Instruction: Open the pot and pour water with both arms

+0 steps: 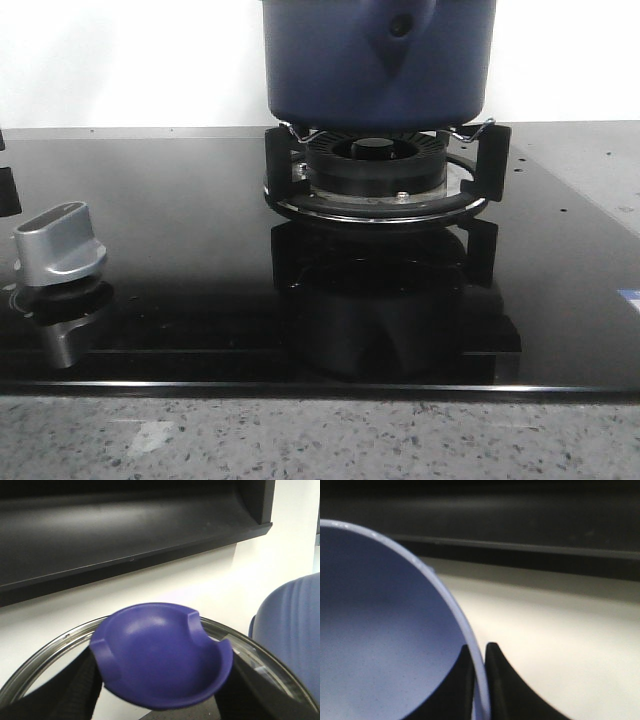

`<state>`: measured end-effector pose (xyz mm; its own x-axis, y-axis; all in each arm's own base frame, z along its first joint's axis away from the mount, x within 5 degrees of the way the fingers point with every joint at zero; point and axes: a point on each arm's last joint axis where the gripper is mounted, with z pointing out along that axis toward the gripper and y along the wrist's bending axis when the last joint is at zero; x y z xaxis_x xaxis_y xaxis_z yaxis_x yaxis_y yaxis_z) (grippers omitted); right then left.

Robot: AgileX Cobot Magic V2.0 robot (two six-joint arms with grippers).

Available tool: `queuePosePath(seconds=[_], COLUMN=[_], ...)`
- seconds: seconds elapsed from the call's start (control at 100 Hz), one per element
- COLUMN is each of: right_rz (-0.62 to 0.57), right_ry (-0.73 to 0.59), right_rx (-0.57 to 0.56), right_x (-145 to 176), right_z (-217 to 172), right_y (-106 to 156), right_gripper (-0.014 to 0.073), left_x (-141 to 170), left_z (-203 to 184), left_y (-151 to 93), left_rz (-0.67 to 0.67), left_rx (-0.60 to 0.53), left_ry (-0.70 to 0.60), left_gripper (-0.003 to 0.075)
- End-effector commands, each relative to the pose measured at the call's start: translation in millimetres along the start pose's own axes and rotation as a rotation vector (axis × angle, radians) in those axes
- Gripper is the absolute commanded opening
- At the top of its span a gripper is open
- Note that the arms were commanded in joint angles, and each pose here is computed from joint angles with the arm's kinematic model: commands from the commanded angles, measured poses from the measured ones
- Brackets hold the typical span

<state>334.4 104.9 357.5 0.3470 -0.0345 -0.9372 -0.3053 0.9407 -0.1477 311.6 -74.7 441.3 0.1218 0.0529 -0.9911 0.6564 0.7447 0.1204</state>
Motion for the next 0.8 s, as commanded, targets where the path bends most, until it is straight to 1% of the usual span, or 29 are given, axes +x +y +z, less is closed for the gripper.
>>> queuePosePath(seconds=[0.0,0.41,0.79], right_rz=[-0.004,-0.002,-0.002], right_ry=[-0.239,-0.441,-0.472], right_rx=[0.018,0.025,0.026], right_x=[-38,-49,-52], right_z=[-8,-18,-19], right_y=[-4,-3,-3], right_gripper=[-0.0067,-0.0067,-0.0067], left_x=[-33,-33,-34], left_z=[-12,-12,-12], left_y=[-7,-7,-7], left_rz=[-0.016,-0.016,-0.018], left_rx=[0.000,0.003,0.009], left_ry=[-0.118,-0.118,-0.121], left_gripper=[0.0278,0.0278,0.0278])
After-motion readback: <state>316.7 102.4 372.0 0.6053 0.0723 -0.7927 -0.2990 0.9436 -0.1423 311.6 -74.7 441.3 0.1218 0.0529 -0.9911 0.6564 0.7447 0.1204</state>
